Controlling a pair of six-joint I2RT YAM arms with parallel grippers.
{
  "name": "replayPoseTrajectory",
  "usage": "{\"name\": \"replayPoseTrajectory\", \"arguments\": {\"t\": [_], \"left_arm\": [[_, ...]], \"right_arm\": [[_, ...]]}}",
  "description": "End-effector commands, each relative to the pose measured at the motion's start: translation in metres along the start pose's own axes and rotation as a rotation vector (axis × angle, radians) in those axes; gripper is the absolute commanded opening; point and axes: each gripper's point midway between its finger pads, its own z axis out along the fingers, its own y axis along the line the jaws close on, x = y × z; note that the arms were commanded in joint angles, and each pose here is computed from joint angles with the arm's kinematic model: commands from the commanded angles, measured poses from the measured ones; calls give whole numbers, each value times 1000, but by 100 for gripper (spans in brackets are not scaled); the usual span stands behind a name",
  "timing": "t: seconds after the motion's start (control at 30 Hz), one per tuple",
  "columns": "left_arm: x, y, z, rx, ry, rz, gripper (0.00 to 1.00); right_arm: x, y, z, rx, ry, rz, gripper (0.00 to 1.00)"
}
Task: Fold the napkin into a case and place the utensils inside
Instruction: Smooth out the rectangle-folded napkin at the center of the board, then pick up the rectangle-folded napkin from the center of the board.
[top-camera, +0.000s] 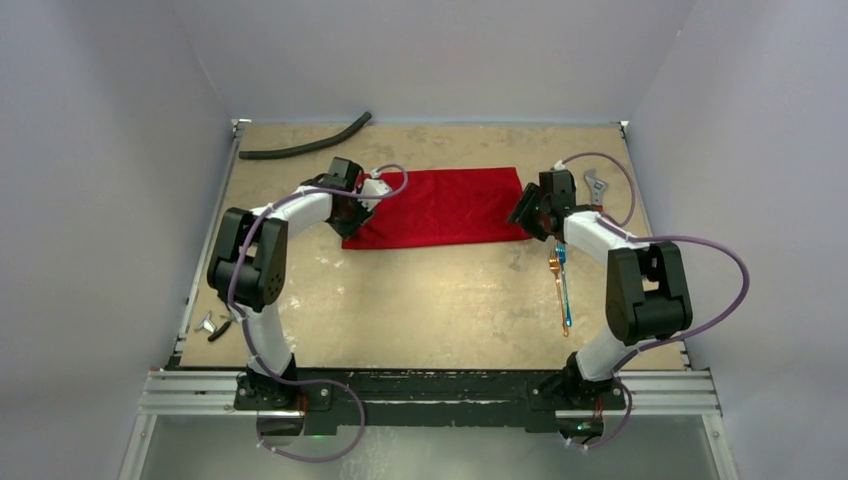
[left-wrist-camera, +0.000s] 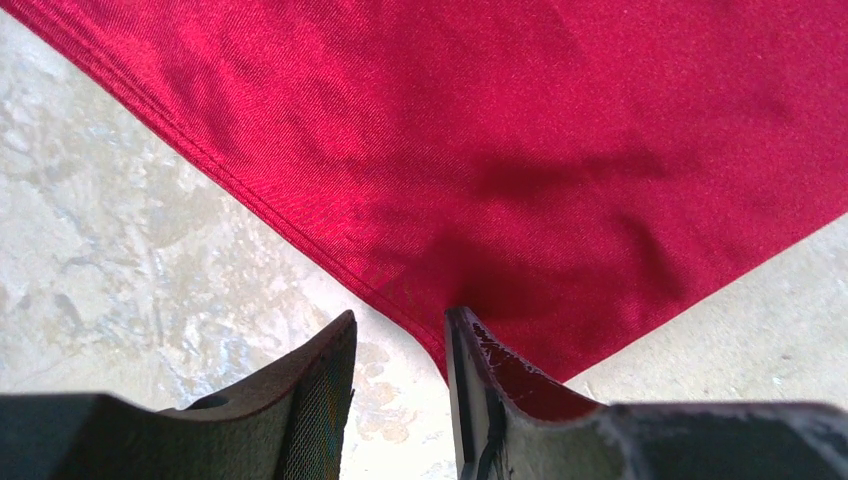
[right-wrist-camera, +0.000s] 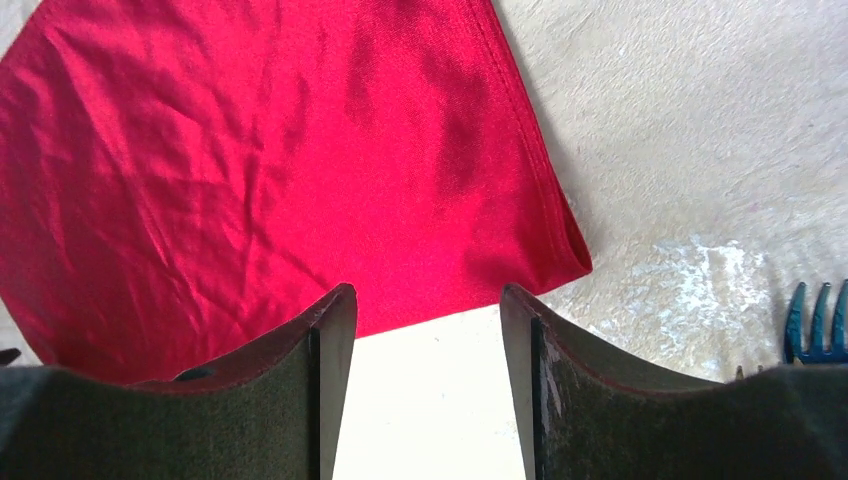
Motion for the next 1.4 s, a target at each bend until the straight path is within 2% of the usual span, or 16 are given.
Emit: {"name": "replayPoseTrajectory", "arguments": {"t": [0.0, 0.2, 0.5, 0.77, 1.03, 1.2, 1.37], "left_arm": [[14, -33, -1, 128, 16, 5, 37], [6, -27, -14, 117, -3, 21, 37], [-10, -10, -34, 69, -18, 32, 39], [-39, 6, -64, 57, -76, 15, 43], [-41, 20, -30, -2, -72, -67, 42], [-19, 13, 2, 10, 0, -74, 40], [-2, 13, 14, 12, 31, -70, 39]], "right_arm": [[-8, -11, -11, 60, -17, 0, 59], [-2, -35, -8, 107, -12, 34, 60], [-13, -40, 3, 126, -26, 52, 61], [-6, -48, 21, 147, -4, 64, 58], [-13, -51, 23, 163, -23, 60, 48], [-15, -55, 23, 174, -39, 60, 34], [-21, -51, 22, 157, -59, 65, 19]]}}
